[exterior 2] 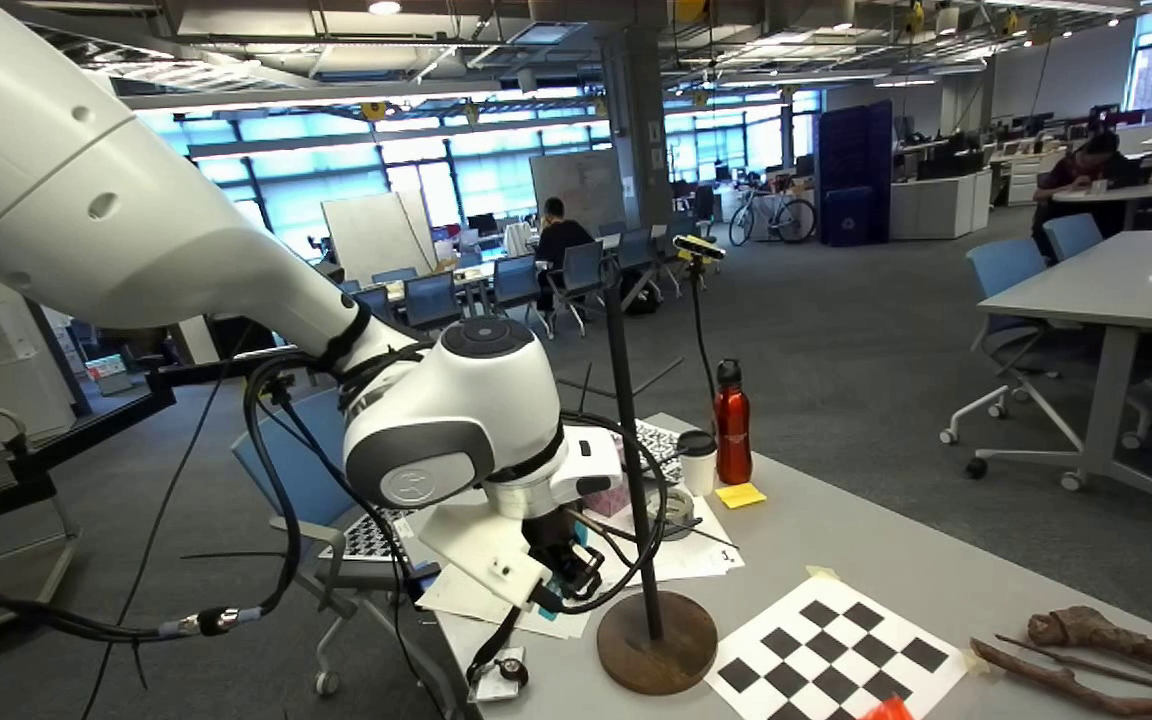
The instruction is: Get the blue peg and hang it on the lowest handle of the bar
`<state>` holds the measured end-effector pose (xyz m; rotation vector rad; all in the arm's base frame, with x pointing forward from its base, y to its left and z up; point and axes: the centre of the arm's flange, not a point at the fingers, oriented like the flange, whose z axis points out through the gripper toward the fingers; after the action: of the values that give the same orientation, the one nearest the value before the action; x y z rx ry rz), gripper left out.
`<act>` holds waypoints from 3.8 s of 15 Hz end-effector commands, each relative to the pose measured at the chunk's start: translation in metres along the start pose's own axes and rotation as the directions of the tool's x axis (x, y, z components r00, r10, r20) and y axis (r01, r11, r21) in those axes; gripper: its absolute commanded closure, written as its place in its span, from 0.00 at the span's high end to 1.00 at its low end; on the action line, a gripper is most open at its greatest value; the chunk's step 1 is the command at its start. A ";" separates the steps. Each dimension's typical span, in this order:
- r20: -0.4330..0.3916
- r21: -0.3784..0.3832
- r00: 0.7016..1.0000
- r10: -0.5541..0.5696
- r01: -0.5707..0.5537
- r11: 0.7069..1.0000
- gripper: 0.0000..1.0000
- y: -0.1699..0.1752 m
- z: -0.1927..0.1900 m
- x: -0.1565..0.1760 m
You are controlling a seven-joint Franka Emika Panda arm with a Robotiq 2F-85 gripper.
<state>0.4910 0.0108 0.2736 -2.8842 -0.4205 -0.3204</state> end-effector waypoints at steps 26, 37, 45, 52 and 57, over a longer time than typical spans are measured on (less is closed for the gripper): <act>0.018 0.039 0.995 -0.099 0.098 0.994 0.07 -0.048 0.006 0.028; 0.010 0.108 0.993 -0.119 0.117 0.987 0.07 -0.059 0.019 0.042; 0.014 0.136 0.991 -0.136 0.133 0.982 0.07 -0.057 0.039 0.052; 0.011 0.144 0.989 -0.148 0.145 0.979 0.07 -0.052 0.048 0.065; 0.006 0.137 0.992 -0.126 0.124 0.983 0.07 -0.038 0.054 0.070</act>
<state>0.5409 0.0864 0.2494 -2.7625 -0.6012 -0.2878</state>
